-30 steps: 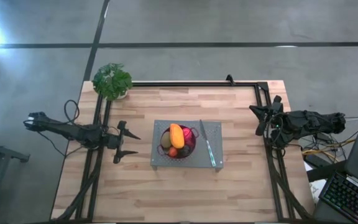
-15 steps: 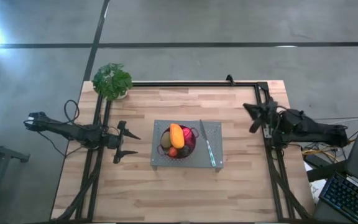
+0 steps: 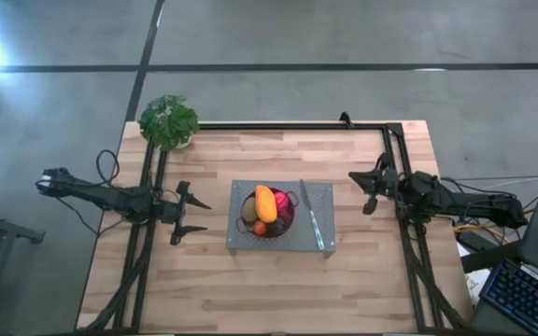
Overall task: Pick & Place Fruit
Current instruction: Return to Home Position
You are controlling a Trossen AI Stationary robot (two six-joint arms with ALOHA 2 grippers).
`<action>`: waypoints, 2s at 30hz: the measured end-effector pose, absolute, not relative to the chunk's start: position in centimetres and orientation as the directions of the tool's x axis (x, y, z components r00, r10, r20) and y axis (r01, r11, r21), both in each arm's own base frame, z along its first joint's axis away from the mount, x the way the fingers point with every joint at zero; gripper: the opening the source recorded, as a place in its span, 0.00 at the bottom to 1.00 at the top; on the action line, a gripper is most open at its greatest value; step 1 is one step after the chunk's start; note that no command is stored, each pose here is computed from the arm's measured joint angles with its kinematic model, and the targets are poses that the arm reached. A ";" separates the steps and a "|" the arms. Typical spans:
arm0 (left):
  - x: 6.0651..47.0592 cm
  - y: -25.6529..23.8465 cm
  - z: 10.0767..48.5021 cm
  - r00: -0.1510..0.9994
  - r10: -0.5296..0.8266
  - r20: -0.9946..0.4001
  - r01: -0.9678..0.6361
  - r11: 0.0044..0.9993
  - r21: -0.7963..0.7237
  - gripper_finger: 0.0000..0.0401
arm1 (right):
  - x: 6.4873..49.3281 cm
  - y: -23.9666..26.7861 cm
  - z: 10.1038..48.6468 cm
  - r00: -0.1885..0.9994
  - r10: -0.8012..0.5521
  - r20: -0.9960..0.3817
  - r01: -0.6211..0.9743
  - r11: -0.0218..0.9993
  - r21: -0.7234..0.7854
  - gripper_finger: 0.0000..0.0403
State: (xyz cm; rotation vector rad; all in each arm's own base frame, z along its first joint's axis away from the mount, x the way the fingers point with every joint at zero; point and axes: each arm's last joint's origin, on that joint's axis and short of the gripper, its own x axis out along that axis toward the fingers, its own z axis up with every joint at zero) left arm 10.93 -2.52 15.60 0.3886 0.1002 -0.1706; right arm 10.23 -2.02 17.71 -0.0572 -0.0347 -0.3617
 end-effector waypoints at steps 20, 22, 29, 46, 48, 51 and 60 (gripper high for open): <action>10.9 -2.5 15.6 0.981 -0.146 -0.130 0.185 0.911 0.368 0.73 | 10.3 -2.0 17.3 0.936 -0.351 0.020 0.350 0.936 0.028 0.02; 10.9 -2.5 15.6 0.981 -0.146 -0.130 0.185 0.911 0.368 0.73 | 10.3 -2.0 17.3 0.936 -0.351 0.020 0.351 0.936 0.029 0.02; 10.9 -2.5 15.6 0.981 -0.146 -0.130 0.185 0.911 0.368 0.73 | 10.3 -2.0 17.3 0.936 -0.351 0.020 0.351 0.936 0.028 0.02; 10.9 -2.5 15.6 0.981 -0.146 -0.130 0.185 0.911 0.368 0.73 | 10.3 -2.0 17.3 0.936 -0.351 0.020 0.351 0.936 0.030 0.02; 10.9 -2.5 15.6 0.981 -0.146 -0.130 0.185 0.911 0.368 0.73 | 10.3 -2.0 17.3 0.936 -0.352 0.020 0.351 0.936 0.028 0.02; 10.9 -2.5 15.6 0.981 -0.146 -0.130 0.185 0.911 0.368 0.73 | 10.3 -2.0 17.3 0.936 -0.352 0.020 0.351 0.936 0.029 0.02; 10.9 -2.5 15.6 0.981 -0.146 -0.130 0.185 0.911 0.368 0.73 | 10.3 -2.0 17.3 0.936 -0.352 0.020 0.352 0.936 0.029 0.02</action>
